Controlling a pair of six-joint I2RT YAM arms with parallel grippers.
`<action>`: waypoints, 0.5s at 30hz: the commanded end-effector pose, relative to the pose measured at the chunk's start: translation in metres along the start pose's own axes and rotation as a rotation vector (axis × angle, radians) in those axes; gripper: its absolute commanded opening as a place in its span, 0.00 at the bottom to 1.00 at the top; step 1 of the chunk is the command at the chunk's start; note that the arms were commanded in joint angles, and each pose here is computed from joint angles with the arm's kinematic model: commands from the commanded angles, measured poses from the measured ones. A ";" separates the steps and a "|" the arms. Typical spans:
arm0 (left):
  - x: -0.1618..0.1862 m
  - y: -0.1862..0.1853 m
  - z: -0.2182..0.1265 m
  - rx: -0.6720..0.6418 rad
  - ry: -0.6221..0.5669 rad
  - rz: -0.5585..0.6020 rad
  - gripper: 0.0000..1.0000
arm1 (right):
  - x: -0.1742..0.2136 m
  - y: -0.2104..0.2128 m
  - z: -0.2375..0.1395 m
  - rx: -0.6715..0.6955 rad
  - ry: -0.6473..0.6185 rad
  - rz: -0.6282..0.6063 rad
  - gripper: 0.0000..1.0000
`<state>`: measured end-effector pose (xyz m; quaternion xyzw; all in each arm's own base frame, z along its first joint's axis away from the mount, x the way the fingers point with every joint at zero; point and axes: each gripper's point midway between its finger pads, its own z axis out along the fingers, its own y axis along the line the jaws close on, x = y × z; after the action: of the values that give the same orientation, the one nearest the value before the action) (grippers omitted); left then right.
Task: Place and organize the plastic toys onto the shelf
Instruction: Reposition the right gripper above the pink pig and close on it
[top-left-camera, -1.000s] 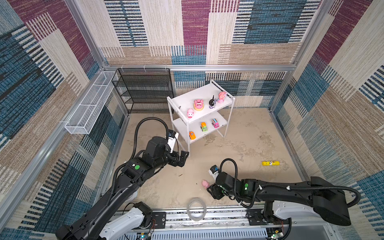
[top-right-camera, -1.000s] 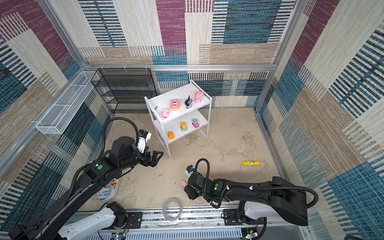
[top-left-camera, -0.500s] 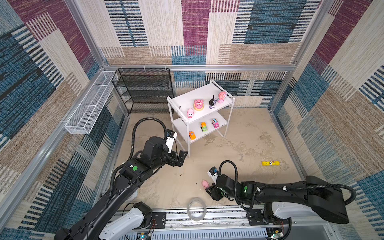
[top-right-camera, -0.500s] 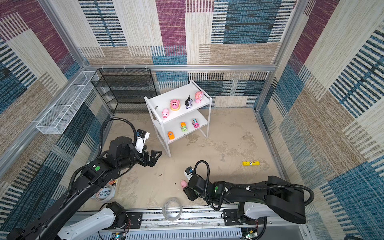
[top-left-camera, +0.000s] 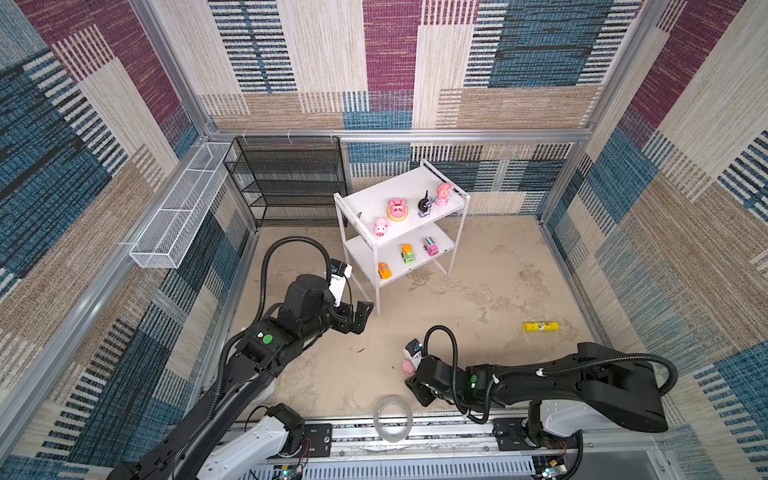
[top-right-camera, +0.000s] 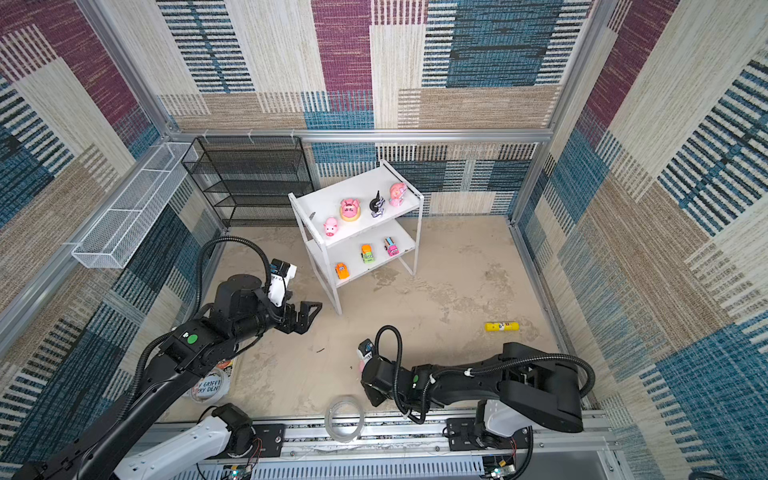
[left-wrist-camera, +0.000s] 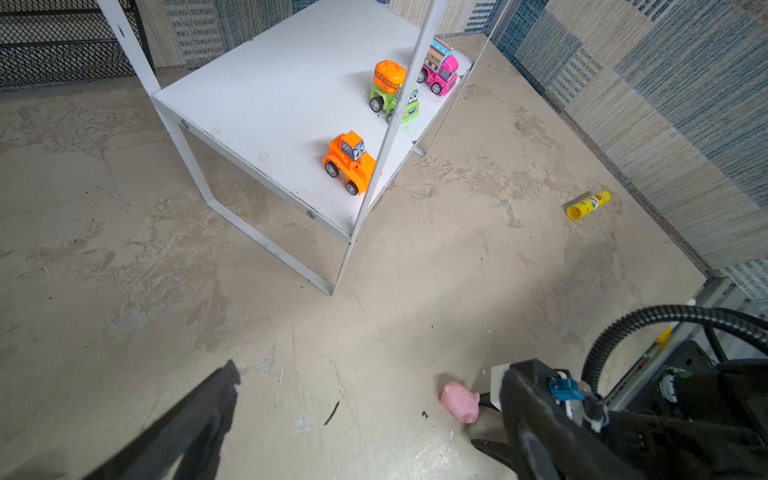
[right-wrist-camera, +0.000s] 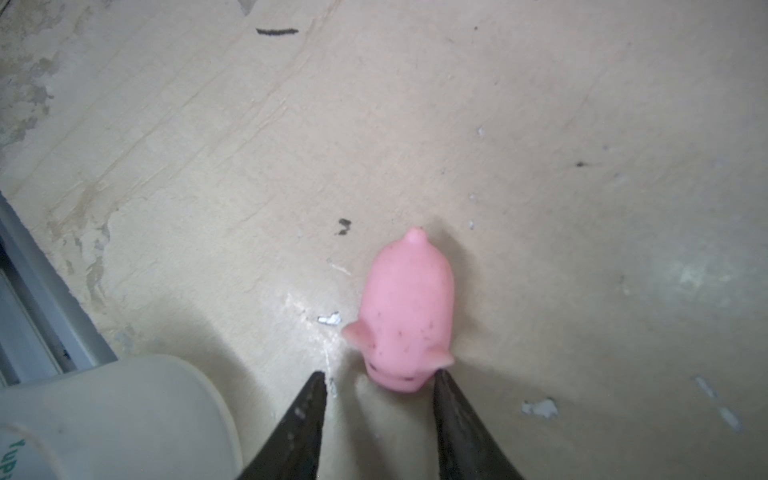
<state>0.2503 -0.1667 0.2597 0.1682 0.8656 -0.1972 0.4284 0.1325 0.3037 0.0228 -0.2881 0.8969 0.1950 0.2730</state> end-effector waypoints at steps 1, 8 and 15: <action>-0.004 -0.001 -0.002 0.005 -0.018 0.032 0.99 | 0.002 -0.003 0.005 0.054 0.006 -0.008 0.40; -0.004 -0.001 -0.004 0.005 -0.021 0.031 0.99 | 0.004 -0.009 0.010 0.118 0.012 -0.006 0.33; -0.004 0.000 -0.004 0.003 -0.022 0.031 0.99 | -0.001 -0.013 0.008 0.144 -0.010 0.001 0.28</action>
<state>0.2492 -0.1650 0.2630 0.1693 0.8625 -0.1972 0.4341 0.1427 0.3098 0.0205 -0.2721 0.9001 0.1584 0.3012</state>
